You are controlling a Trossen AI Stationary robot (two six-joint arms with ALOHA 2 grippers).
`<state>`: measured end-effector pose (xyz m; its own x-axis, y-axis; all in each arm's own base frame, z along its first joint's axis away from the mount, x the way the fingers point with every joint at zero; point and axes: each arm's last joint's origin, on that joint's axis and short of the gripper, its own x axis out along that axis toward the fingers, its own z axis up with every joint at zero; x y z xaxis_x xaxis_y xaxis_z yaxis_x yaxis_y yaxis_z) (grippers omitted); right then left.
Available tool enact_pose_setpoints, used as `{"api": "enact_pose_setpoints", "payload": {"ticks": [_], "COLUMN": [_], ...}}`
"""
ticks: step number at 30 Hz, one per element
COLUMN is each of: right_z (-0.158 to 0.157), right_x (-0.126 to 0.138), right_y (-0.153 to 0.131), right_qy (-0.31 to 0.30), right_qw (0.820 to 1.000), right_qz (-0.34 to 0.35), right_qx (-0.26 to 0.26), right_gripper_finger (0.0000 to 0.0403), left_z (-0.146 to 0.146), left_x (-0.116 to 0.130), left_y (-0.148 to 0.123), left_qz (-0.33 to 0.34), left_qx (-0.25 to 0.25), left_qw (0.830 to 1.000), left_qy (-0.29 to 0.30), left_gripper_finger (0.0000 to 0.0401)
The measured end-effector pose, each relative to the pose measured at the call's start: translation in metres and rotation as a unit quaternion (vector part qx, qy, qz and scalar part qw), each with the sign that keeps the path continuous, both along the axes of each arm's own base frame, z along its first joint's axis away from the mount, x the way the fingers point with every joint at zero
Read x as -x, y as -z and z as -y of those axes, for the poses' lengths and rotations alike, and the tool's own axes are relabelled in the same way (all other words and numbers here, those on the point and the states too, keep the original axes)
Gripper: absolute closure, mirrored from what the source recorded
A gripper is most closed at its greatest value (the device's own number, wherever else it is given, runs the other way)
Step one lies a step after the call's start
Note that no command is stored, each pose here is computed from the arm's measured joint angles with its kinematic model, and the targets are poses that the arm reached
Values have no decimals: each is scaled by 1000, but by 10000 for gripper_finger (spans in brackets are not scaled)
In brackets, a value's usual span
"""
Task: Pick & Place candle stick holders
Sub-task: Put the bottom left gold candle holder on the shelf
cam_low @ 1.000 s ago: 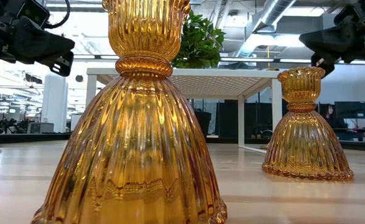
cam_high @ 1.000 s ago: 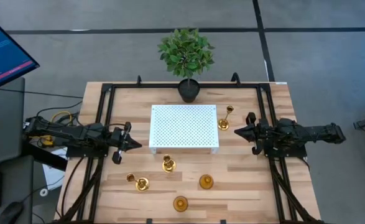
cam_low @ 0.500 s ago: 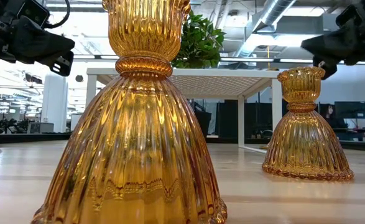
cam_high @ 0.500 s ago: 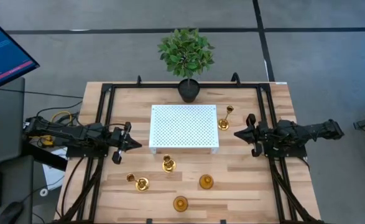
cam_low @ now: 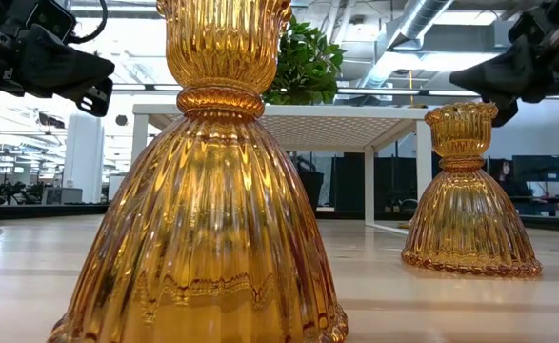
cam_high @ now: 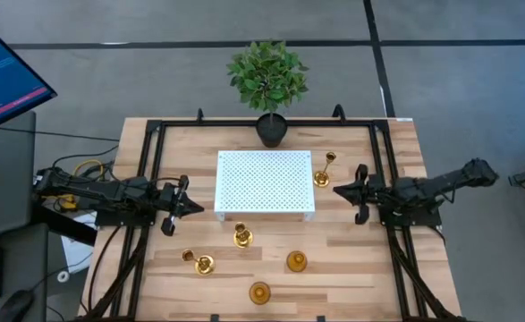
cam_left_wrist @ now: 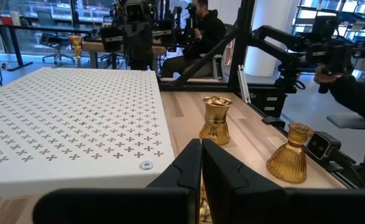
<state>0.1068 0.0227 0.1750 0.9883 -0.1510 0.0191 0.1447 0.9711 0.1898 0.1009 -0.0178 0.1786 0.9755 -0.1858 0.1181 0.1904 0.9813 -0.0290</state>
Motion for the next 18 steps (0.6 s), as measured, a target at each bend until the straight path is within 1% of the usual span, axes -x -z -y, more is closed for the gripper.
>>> {"api": "enact_pose_setpoints", "payload": {"ticks": [4, 6, 8, 10, 14, 16, 18], "right_z": [-7, -10, -12, -13, -15, -14, -14], "right_x": [-5, -7, -8, -8, -8, -8, -8], "right_y": [-2, -1, 0, 0, 0, -1, -1], "right_qy": [-9, -7, -8, -6, -6, -5, -5], "right_qw": [1000, 1000, 1000, 1000, 1000, 1000, 1000], "right_qz": [4, 3, 0, -1, 0, 2, 4], "right_qx": [12, 12, 13, 14, 13, 12, 11], "right_gripper_finger": [403, 403, 403, 403, 403, 403, 403], "left_z": [0, 1, 3, 7, 12, 14, 15], "left_x": [0, 0, 1, 2, 5, 6, 5], "left_y": [0, 0, 0, 0, 1, 2, 3], "left_qz": [0, -1, 0, 0, -10, -15, -26], "left_qx": [1, 2, -3, -9, -1, -4, -5], "left_qw": [1000, 1000, 998, 993, 972, 961, 957], "left_qy": [0, 12, 56, 120, 235, 274, 289], "left_gripper_finger": [389, 389, 391, 395, 395, 394, 395]}}
